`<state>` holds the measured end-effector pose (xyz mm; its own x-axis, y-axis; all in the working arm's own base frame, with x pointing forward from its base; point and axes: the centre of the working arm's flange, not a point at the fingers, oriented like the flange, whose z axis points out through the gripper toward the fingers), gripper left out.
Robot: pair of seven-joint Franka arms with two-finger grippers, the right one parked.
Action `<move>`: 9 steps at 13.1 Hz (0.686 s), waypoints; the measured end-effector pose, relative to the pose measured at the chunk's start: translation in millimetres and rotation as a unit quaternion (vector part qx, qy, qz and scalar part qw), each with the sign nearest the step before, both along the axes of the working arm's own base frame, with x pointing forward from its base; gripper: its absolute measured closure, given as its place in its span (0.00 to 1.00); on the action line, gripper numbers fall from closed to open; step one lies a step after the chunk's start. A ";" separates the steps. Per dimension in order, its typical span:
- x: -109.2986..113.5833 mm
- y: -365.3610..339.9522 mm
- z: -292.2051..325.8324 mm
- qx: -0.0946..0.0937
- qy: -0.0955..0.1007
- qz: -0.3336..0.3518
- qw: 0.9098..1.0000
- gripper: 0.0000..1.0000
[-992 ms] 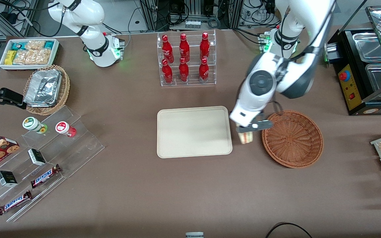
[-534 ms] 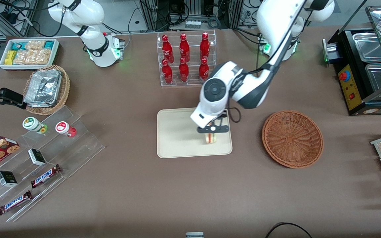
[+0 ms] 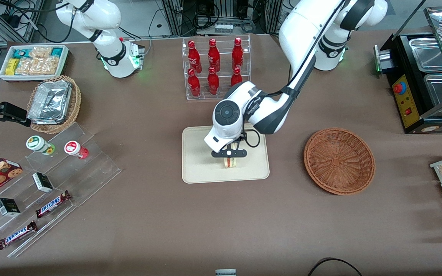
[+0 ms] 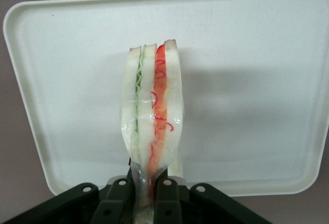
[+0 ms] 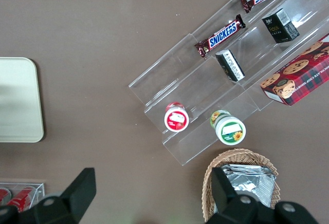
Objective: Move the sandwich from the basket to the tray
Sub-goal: 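Lower the sandwich onto the tray and open the left gripper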
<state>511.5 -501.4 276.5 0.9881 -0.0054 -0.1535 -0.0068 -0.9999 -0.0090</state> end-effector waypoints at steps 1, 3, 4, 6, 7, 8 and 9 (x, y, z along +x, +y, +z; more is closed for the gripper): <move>0.8 -2.0 -5.0 0.001 0.001 0.000 1.000 0.85; 1.9 -4.5 -12.9 0.002 0.004 0.000 1.000 0.85; 2.1 -5.0 -15.6 0.003 0.005 0.002 1.000 0.85; 1.8 -5.7 -21.3 0.005 0.007 0.008 1.000 0.85; 1.8 -6.0 -23.9 0.006 0.008 0.011 1.000 0.85; 1.9 -6.2 -25.6 0.007 0.007 0.016 1.000 0.85; 2.1 -6.3 -26.6 0.007 0.007 0.020 1.000 0.85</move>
<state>513.6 -507.7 250.0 0.9852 0.0365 -0.1672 0.0331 -0.9992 -0.0230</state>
